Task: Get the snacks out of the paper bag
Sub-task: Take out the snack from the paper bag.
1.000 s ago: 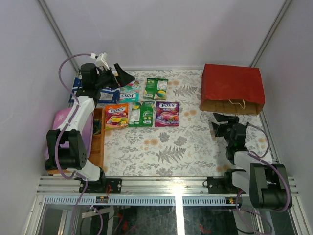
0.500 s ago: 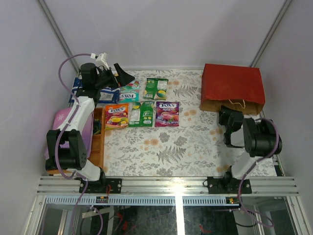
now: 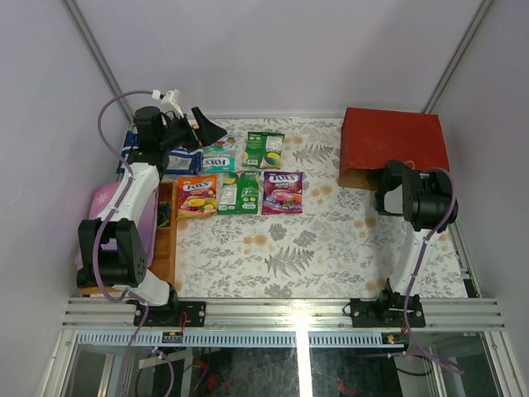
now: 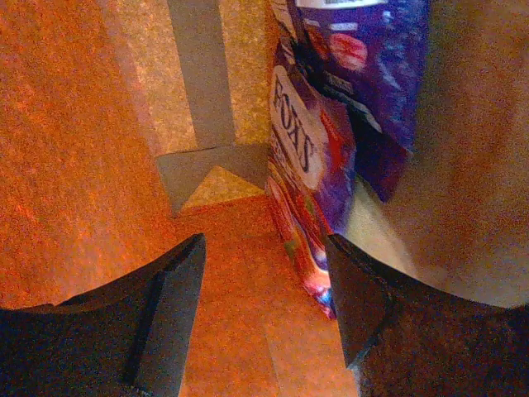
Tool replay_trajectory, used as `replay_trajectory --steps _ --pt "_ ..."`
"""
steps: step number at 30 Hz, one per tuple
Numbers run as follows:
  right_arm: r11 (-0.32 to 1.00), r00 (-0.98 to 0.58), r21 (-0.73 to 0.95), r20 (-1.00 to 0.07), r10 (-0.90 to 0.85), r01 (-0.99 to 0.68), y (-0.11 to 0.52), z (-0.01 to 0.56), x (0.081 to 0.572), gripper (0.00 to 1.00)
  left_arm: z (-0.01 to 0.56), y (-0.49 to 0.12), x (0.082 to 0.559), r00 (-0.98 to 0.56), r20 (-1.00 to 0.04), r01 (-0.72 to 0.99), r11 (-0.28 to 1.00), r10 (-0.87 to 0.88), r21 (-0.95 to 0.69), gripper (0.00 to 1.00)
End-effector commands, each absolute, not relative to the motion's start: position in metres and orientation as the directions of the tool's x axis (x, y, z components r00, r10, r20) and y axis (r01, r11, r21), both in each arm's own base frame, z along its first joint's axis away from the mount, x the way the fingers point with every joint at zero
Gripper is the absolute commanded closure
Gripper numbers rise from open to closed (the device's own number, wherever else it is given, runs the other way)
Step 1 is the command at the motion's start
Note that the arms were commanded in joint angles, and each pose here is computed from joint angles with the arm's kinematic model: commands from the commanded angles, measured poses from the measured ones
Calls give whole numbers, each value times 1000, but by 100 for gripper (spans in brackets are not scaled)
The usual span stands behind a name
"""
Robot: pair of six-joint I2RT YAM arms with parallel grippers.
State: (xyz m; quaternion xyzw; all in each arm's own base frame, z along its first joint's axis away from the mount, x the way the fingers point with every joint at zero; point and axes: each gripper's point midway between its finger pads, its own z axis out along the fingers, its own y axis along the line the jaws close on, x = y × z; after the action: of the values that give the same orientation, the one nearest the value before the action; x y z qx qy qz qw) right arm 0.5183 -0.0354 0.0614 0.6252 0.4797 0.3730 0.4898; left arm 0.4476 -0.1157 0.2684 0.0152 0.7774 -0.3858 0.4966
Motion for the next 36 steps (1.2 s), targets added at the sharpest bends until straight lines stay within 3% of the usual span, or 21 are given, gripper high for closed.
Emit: replay_trajectory --steps 1,6,12,20,26,36 --pt "-34 299 963 -50 953 269 -48 63 543 32 274 -114 445 -490 -800 431 702 -347 -568 0" --pt "-6 288 917 -119 950 398 -51 46 545 31 272 -112 446 -493 -797 425 703 -348 -570 0" --pt "-6 291 905 -130 948 424 -54 32 561 31 270 -115 447 -504 -790 427 695 -348 -578 0" --pt "33 279 923 -151 948 384 -56 36 577 54 270 -113 447 -500 -795 423 704 -343 -570 0" --pt "61 261 926 -168 951 373 -52 64 550 42 269 -113 448 -504 -792 424 701 -344 -574 0" --pt "67 234 891 -190 954 449 -49 54 534 45 271 -114 445 -500 -794 429 698 -344 -573 0"
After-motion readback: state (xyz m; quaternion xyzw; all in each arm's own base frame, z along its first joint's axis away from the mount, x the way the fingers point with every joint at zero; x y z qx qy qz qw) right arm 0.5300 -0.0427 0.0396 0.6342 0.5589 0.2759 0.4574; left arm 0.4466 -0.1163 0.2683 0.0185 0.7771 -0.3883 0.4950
